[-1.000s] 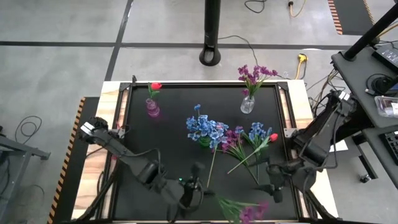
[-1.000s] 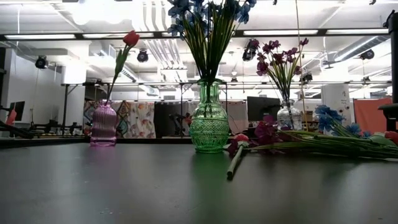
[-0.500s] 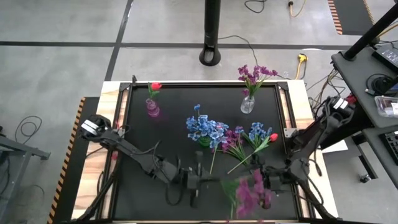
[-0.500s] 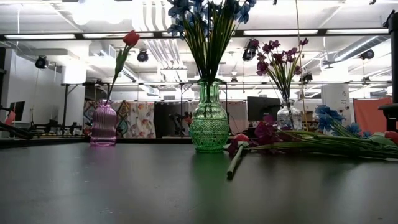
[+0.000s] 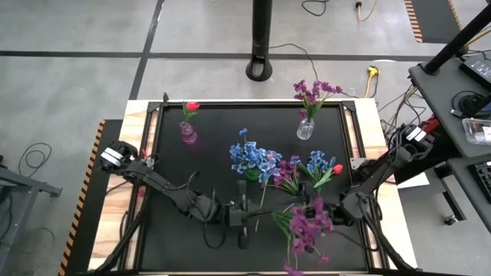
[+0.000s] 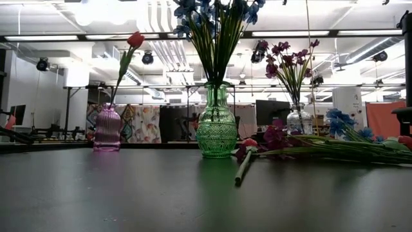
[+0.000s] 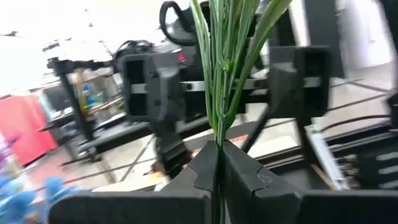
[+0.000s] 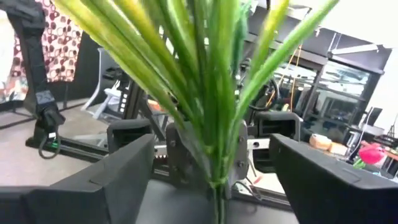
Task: Sort flowers into vase by color
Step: Put the left violet flowers into the transparent vase
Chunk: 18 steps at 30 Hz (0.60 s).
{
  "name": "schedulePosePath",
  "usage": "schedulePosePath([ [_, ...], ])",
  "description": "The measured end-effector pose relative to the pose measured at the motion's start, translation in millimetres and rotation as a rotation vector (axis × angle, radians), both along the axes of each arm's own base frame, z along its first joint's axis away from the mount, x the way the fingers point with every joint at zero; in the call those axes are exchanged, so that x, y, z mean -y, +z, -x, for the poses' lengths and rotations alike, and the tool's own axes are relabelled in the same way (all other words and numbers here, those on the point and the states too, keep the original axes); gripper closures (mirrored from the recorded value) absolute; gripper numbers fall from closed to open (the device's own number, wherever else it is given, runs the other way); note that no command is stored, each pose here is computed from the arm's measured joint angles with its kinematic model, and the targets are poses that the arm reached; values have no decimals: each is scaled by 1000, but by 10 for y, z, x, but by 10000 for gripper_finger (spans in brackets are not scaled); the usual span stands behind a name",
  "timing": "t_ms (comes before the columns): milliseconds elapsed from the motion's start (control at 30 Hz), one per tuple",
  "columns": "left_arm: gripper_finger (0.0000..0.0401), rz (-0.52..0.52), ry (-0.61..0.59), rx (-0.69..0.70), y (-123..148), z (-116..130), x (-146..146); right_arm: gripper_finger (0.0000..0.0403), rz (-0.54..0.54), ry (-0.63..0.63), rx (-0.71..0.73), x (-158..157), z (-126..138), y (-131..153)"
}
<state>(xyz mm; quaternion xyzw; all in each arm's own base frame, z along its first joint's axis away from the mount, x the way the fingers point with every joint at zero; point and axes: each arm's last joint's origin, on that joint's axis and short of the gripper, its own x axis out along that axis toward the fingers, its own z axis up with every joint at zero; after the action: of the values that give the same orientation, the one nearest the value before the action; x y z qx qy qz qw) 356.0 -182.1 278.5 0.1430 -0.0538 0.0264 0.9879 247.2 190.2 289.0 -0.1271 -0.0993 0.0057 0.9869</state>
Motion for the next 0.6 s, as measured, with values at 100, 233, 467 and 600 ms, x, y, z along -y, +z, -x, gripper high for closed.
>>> schedulePosePath([
  [100,401,7,70,-5,-2,0,-23,130,-27,-4,3,46,-47,23],
  [233,401,7,95,-4,0,-19,-66,169,-38,-30,-21,118,-123,25],
  [467,401,8,107,-3,1,-36,-103,255,-58,-28,-51,172,-184,25],
  [600,400,9,103,-1,3,-32,-94,323,-55,-28,-49,171,-182,31],
])
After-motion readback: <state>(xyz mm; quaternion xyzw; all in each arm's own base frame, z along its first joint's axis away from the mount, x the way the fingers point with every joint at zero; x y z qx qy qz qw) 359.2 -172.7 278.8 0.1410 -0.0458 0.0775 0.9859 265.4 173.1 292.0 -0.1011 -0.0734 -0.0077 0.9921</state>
